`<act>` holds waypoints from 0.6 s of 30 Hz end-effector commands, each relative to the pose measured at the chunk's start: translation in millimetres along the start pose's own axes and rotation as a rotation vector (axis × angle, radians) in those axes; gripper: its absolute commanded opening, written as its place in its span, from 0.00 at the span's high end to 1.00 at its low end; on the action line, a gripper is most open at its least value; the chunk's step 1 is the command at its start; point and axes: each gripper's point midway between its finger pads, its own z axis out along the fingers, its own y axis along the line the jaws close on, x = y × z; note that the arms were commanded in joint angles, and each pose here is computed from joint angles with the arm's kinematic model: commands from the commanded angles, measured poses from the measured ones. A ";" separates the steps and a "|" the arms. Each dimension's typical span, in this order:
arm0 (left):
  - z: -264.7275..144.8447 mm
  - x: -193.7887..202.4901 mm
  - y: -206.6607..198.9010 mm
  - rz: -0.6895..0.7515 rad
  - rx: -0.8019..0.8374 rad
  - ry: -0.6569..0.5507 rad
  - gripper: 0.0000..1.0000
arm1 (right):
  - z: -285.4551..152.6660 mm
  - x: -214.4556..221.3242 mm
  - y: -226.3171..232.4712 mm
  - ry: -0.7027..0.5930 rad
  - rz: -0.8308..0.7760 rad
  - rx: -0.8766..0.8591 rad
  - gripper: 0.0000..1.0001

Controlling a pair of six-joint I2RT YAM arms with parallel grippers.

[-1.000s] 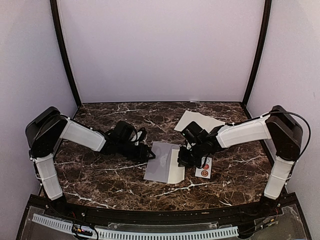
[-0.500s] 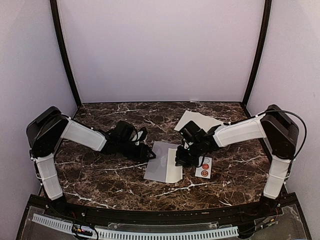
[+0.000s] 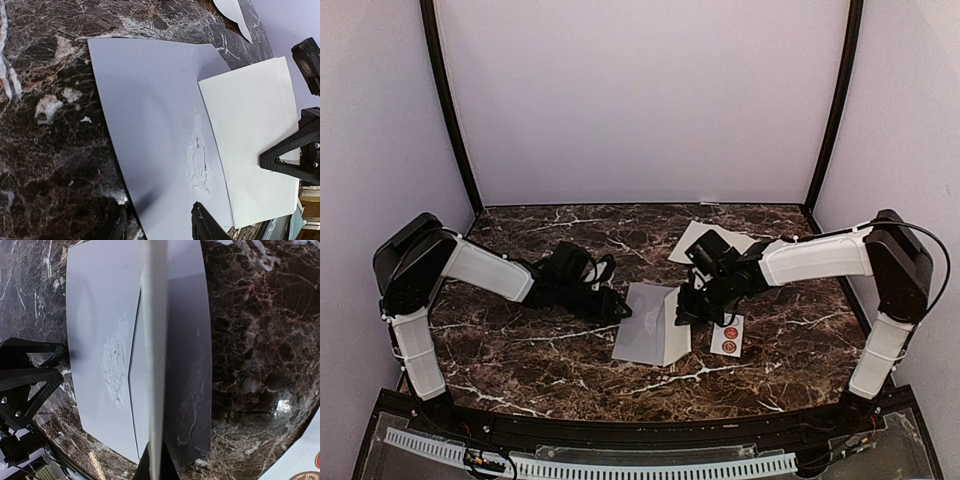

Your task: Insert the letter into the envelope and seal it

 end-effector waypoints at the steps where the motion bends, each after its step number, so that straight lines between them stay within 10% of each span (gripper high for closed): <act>1: -0.6 12.0 17.9 -0.010 -0.088 0.048 0.57 | -20.0 -1.4 6.0 0.025 -0.023 -0.003 1.00; 18: 4.9 -7.6 7.6 0.015 -0.068 0.019 0.56 | -16.8 -8.3 5.6 0.143 -0.001 -0.054 1.00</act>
